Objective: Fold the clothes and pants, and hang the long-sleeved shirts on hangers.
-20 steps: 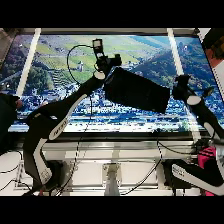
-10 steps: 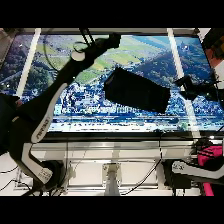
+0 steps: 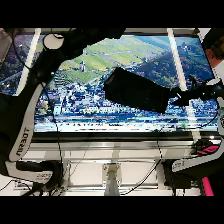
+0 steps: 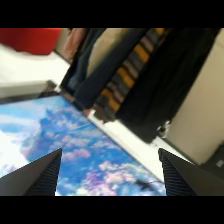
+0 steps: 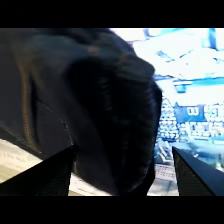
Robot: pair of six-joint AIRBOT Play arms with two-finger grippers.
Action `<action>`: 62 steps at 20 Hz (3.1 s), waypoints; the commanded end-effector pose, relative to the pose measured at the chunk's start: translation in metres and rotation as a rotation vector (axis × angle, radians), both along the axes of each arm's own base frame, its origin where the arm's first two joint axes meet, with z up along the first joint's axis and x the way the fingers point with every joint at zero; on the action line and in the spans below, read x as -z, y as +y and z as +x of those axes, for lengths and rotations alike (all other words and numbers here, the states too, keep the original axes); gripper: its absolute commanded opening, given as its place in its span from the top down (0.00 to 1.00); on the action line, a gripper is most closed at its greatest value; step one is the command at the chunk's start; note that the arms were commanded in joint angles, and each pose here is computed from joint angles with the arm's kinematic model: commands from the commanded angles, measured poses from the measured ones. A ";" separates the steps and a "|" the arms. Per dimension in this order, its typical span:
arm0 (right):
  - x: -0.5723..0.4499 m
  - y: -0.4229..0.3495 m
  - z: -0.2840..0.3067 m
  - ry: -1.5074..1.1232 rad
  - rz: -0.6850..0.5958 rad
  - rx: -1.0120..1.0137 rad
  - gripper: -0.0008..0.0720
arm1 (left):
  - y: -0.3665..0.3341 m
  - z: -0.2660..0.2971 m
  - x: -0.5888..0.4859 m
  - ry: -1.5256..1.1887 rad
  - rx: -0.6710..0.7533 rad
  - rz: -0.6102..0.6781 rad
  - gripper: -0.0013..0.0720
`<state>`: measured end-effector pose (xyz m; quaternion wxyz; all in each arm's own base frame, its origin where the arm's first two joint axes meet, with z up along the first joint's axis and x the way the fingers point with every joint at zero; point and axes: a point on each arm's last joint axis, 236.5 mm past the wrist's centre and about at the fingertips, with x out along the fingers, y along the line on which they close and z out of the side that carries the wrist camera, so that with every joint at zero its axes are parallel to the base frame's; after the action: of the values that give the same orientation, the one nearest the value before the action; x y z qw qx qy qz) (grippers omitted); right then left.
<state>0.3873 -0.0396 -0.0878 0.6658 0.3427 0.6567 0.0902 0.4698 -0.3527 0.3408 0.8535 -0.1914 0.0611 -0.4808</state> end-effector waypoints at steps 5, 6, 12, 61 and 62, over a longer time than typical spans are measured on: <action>0.030 0.035 0.003 0.055 0.074 -0.054 0.04 | -0.011 -0.044 -0.024 -0.117 0.055 0.090 0.04; 0.031 0.045 0.006 0.046 0.069 -0.069 0.06 | -0.013 -0.045 -0.024 -0.118 0.059 0.090 0.04; 0.006 0.062 0.016 0.043 0.130 -0.021 0.96 | -0.016 -0.048 -0.025 -0.095 0.068 0.076 0.04; -0.566 0.167 -0.025 -1.022 0.844 -0.207 0.96 | 0.154 -0.200 -0.210 -0.517 -0.283 0.127 0.97; -0.566 0.168 -0.025 -1.020 0.844 -0.210 0.96 | 0.154 -0.199 -0.210 -0.516 -0.283 0.127 0.97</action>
<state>0.3643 0.1147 0.4802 0.6980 0.4252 0.1878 0.5448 0.2774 -0.2021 0.5466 0.9091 -0.0189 -0.1493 -0.3884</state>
